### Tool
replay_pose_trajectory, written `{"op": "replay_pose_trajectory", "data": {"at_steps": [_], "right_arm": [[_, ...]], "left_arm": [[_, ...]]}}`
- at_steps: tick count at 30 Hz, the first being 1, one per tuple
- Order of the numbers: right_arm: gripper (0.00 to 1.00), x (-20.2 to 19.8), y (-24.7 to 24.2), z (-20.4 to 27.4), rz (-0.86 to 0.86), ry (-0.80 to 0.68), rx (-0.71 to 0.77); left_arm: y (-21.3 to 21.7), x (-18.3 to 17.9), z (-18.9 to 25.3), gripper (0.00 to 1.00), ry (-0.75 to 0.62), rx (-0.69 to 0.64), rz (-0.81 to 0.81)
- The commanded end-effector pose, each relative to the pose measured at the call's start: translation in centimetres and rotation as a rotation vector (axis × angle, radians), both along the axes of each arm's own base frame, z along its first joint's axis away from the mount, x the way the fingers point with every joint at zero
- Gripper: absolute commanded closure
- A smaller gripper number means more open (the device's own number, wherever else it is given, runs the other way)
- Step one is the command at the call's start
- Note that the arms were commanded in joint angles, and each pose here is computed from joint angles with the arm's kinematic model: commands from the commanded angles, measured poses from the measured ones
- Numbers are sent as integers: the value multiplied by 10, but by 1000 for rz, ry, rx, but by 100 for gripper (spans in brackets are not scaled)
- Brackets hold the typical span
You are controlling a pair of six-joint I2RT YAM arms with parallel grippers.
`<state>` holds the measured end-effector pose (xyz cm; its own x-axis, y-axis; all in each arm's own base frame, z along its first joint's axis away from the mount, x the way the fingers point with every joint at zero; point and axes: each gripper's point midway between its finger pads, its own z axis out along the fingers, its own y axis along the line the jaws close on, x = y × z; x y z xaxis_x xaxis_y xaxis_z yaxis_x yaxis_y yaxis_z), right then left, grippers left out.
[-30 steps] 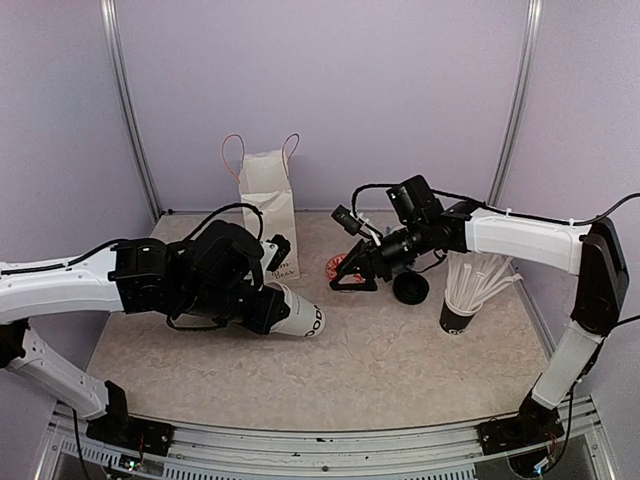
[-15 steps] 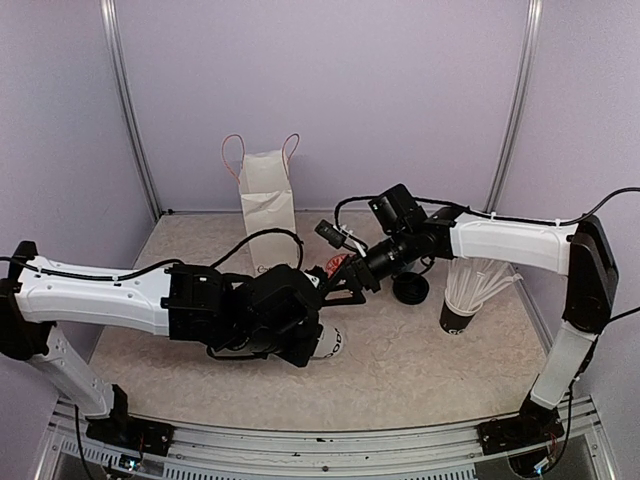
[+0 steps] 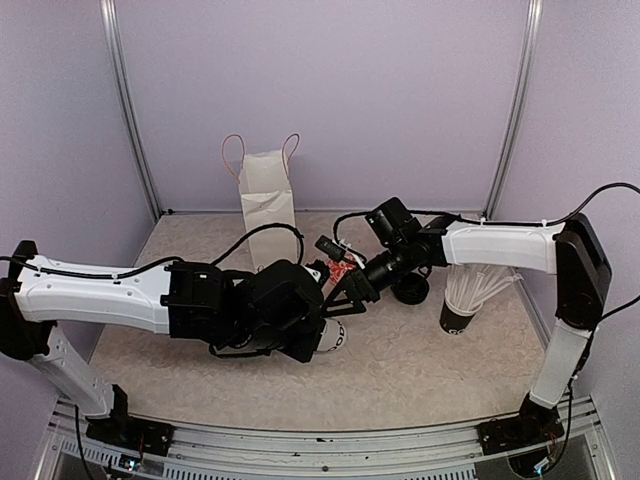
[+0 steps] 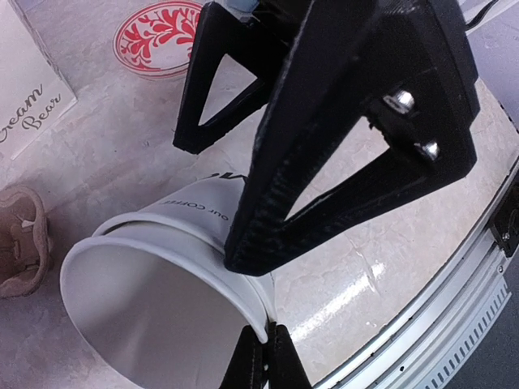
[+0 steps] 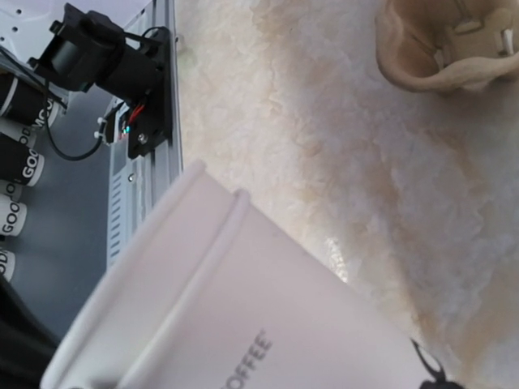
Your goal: Pack the takeout coffee
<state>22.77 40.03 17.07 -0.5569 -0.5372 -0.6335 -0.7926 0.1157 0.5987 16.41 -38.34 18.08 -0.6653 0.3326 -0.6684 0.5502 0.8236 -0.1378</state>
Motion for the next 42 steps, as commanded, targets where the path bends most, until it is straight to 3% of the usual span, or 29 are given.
{"op": "replay_pose_trajectory", "data": {"at_steps": [1,7,13,17,24,29,33,36,38,42], "right_arm": [[9,-6,3,-5,25,33,8],[9,-4,0,-22,-4,52,-49],[15,20,-13,-62,-136,6,-239],[18,24,-12,-67,-141,10,-254],[18,10,-2,-30,-31,-4,-114],[18,-6,-10,3,179,-228,-3],[14,-30,-36,-1,350,-426,22],[6,-35,-47,-13,368,-506,18],[1,-38,-48,-18,366,-481,16],[0,-37,-40,-11,348,-467,49]], "left_arm": [[-16,-2,19,100,-9,-68,-27],[-17,0,27,100,-18,-92,-11],[-8,0,36,100,-10,-95,29],[-1,0,38,100,0,-82,53],[5,-3,29,100,33,-31,71],[7,-9,17,100,70,39,34],[19,-10,18,100,69,85,17],[29,-9,33,100,56,43,4],[32,-9,47,100,50,-22,-13],[36,-13,69,100,62,-172,-71]]}}
